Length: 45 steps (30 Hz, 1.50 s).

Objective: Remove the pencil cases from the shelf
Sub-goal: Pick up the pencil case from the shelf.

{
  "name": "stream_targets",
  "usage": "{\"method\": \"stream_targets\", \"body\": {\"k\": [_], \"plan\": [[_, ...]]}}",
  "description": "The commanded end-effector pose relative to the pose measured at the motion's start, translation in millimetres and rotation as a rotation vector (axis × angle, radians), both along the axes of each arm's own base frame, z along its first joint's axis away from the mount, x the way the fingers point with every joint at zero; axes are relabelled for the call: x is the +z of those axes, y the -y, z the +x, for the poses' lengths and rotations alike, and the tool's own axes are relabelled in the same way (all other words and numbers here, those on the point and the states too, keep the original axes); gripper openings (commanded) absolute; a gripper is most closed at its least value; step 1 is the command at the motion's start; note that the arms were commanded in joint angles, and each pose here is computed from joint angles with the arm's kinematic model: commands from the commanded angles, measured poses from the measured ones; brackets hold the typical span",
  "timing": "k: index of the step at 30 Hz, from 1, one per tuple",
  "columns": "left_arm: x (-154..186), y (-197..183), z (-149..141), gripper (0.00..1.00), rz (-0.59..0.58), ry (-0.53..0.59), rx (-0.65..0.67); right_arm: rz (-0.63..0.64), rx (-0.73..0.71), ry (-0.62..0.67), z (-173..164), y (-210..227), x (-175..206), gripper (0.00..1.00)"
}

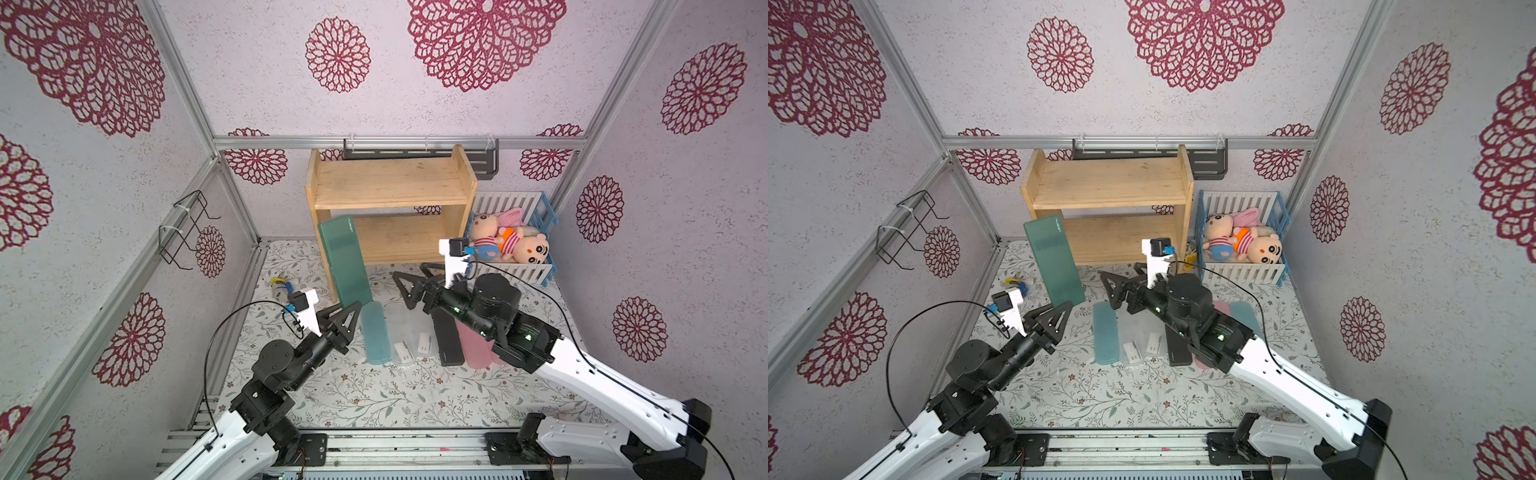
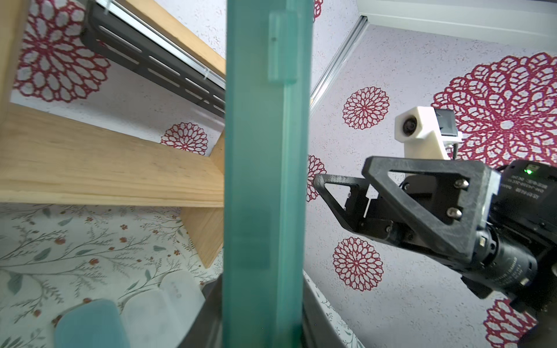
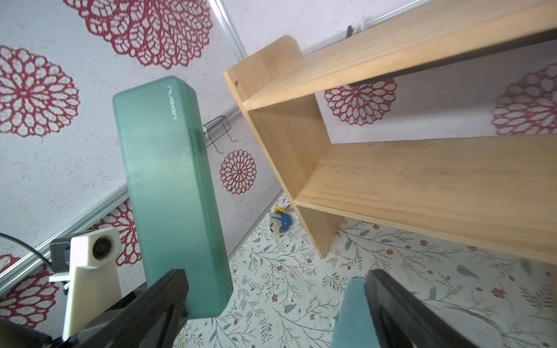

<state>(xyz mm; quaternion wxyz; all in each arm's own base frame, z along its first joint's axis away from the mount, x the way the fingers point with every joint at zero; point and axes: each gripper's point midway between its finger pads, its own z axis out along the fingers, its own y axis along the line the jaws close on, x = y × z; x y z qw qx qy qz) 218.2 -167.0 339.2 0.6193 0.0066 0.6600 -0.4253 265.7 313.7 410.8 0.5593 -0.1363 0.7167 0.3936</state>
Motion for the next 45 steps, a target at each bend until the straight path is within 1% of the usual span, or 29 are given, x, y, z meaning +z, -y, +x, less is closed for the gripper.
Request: {"method": "stream_targets", "body": {"k": [1,6,13,16,22,27,33,35,36,39,40,41,42,43,44,45], "plan": [[-16.7,-23.9,-8.3,0.00,0.040,-0.045,0.073,0.036,0.055,0.112,-8.8,-27.7,36.3,0.99],[-25.6,-42.9,-21.9,0.00,0.037,-0.069,0.102,0.035,0.124,0.132,-13.9,-69.2,39.6,0.99],[-37.9,-53.1,-31.0,0.00,0.032,-0.110,0.110,-0.017,0.281,0.141,-29.3,-128.4,33.9,0.99],[-41.4,-59.4,-35.2,0.00,0.015,-0.113,0.121,-0.025,0.309,0.129,-32.3,-145.2,30.9,0.99],[-49.0,-66.8,-40.0,0.00,-0.010,-0.113,0.134,-0.087,0.302,0.042,-21.1,-172.7,6.1,0.99],[-52.0,-64.3,-39.1,0.00,0.007,-0.129,0.127,-0.104,0.344,0.013,-27.4,-192.0,-5.3,0.99],[-52.0,-65.8,-40.4,0.00,0.007,-0.125,0.129,-0.132,0.368,-0.017,-31.4,-201.8,-23.3,0.99],[-52.6,-65.8,-41.2,0.00,0.004,-0.123,0.125,-0.139,0.364,-0.029,-30.7,-203.0,-28.1,0.96],[-52.5,-66.2,-41.5,0.00,0.003,-0.123,0.125,-0.142,0.368,-0.034,-31.0,-203.8,-30.4,0.91],[-54.8,-66.5,-41.5,0.00,0.008,-0.128,0.127,-0.136,0.359,-0.051,-30.2,-203.6,-33.0,0.58],[-56.3,-66.9,-40.9,0.00,0.010,-0.133,0.132,-0.131,0.354,-0.054,-29.5,-202.7,-32.4,0.55],[-57.2,-67.5,-40.4,0.00,0.011,-0.135,0.136,-0.130,0.350,-0.054,-29.0,-201.8,-32.4,0.55],[-58.5,-68.4,-40.0,0.15,0.014,-0.138,0.142,-0.132,0.344,-0.056,-28.3,-200.7,-33.7,0.54],[-60.1,-70.4,-39.0,0.42,0.015,-0.142,0.155,-0.138,0.337,-0.058,-27.4,-199.4,-35.2,0.54],[-62.9,-72.3,-37.8,0.60,0.020,-0.150,0.169,-0.143,0.326,-0.060,-26.0,-198.2,-36.9,0.53],[-66.4,-77.9,-35.6,1.00,0.023,-0.163,0.204,-0.156,0.305,-0.066,-22.1,-195.5,-40.4,0.53]]}}
